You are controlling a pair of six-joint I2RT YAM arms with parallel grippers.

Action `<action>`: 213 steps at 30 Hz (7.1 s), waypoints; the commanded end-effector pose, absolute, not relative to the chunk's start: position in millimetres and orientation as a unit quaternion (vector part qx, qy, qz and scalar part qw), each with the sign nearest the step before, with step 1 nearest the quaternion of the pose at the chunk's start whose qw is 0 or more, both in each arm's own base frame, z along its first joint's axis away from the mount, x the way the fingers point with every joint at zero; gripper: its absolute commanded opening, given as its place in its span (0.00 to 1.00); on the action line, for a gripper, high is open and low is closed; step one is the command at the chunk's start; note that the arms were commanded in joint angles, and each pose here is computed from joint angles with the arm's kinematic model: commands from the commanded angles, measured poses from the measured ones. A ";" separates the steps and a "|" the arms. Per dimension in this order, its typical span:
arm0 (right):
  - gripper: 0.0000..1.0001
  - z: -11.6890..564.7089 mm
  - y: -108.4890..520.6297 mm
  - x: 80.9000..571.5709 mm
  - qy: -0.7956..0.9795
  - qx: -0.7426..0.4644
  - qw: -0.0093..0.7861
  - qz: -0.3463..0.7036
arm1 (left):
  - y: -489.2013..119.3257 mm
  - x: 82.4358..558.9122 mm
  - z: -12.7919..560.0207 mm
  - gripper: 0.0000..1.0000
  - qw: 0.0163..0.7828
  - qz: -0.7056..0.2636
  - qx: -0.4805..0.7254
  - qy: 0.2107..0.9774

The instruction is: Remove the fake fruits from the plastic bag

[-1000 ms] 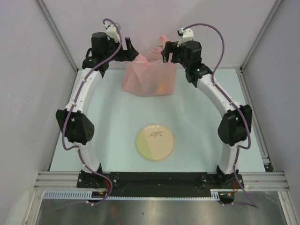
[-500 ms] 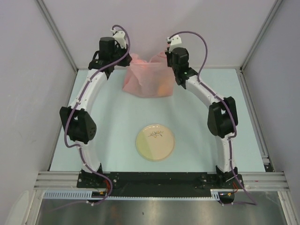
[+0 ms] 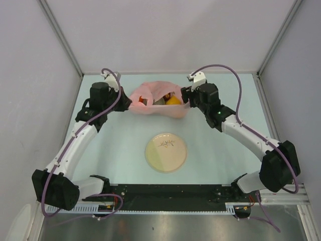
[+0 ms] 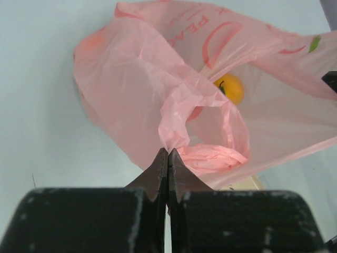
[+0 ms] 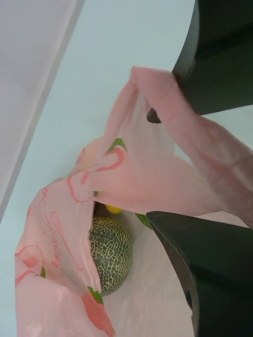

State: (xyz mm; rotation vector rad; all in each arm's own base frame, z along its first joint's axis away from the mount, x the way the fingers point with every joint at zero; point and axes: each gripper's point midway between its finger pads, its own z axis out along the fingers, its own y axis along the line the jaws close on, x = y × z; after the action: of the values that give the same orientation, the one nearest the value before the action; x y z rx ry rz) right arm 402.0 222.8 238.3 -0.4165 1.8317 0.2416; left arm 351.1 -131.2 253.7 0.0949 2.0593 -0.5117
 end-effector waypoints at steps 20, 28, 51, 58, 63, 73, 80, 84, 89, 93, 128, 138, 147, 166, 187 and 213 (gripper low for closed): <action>0.29 286.5 350.2 368.5 0.719 -0.266 0.598 0.234 | -127.3 336.2 249.1 0.00 0.495 -0.235 -0.009 0.836; 0.24 180.1 328.4 384.0 0.807 -0.235 0.507 0.191 | -112.3 327.8 256.1 0.00 0.514 -0.219 -0.031 0.829; 0.35 252.5 352.0 496.0 0.744 -0.167 0.602 0.239 | -162.2 306.8 329.4 0.78 0.550 -0.228 0.373 0.711; 0.35 273.4 367.1 507.9 0.728 -0.156 0.616 0.257 | -202.7 284.7 312.5 0.77 0.483 -0.198 0.518 0.677; 0.35 273.6 366.8 506.8 0.728 -0.153 0.616 0.260 | -204.7 309.0 299.6 0.75 0.515 -0.093 0.502 0.689; 0.35 272.2 365.4 503.8 0.728 -0.156 0.615 0.257 | -170.0 323.7 358.4 0.71 0.617 0.007 0.410 0.671; 0.35 267.6 367.3 506.0 0.730 -0.158 0.614 0.257 | -155.1 312.9 360.4 0.84 0.638 0.019 0.387 0.665; 0.35 268.1 368.4 507.3 0.729 -0.156 0.614 0.258 | -160.0 321.9 336.0 0.86 0.606 0.013 0.388 0.695; 0.35 267.7 368.3 507.4 0.728 -0.157 0.615 0.258 | -172.3 327.9 317.1 0.87 0.577 -0.014 0.390 0.717; 0.35 263.4 367.8 509.4 0.730 -0.159 0.614 0.254 | -165.0 349.4 307.9 0.74 0.568 0.020 0.354 0.743; 0.34 177.2 348.0 532.7 0.818 -0.030 0.523 0.239 | -206.1 403.1 379.8 0.00 0.611 -0.130 0.223 0.749; 0.44 164.8 342.7 566.0 0.816 -0.001 0.530 0.230 | -209.7 406.8 374.6 0.00 0.602 -0.129 0.232 0.753; 0.42 151.5 334.6 581.1 0.821 0.016 0.529 0.214 | -210.2 409.7 371.8 0.00 0.599 -0.121 0.236 0.756; 0.45 151.5 330.2 553.4 0.836 0.032 0.512 0.197 | -212.0 407.0 378.8 0.00 0.605 -0.120 0.245 0.748; 0.38 149.7 339.1 600.0 0.805 0.022 0.534 0.257 | -209.4 406.0 366.1 0.00 0.582 -0.102 0.262 0.763; 0.00 175.8 344.8 581.2 0.796 -0.007 0.537 0.279 | -205.6 404.2 361.1 0.00 0.585 -0.093 0.262 0.762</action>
State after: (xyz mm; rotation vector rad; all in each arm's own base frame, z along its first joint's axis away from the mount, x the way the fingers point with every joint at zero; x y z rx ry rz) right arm 579.0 345.6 114.3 0.0025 2.0185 0.6306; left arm 406.7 -207.6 338.0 0.6231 1.8467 -0.2304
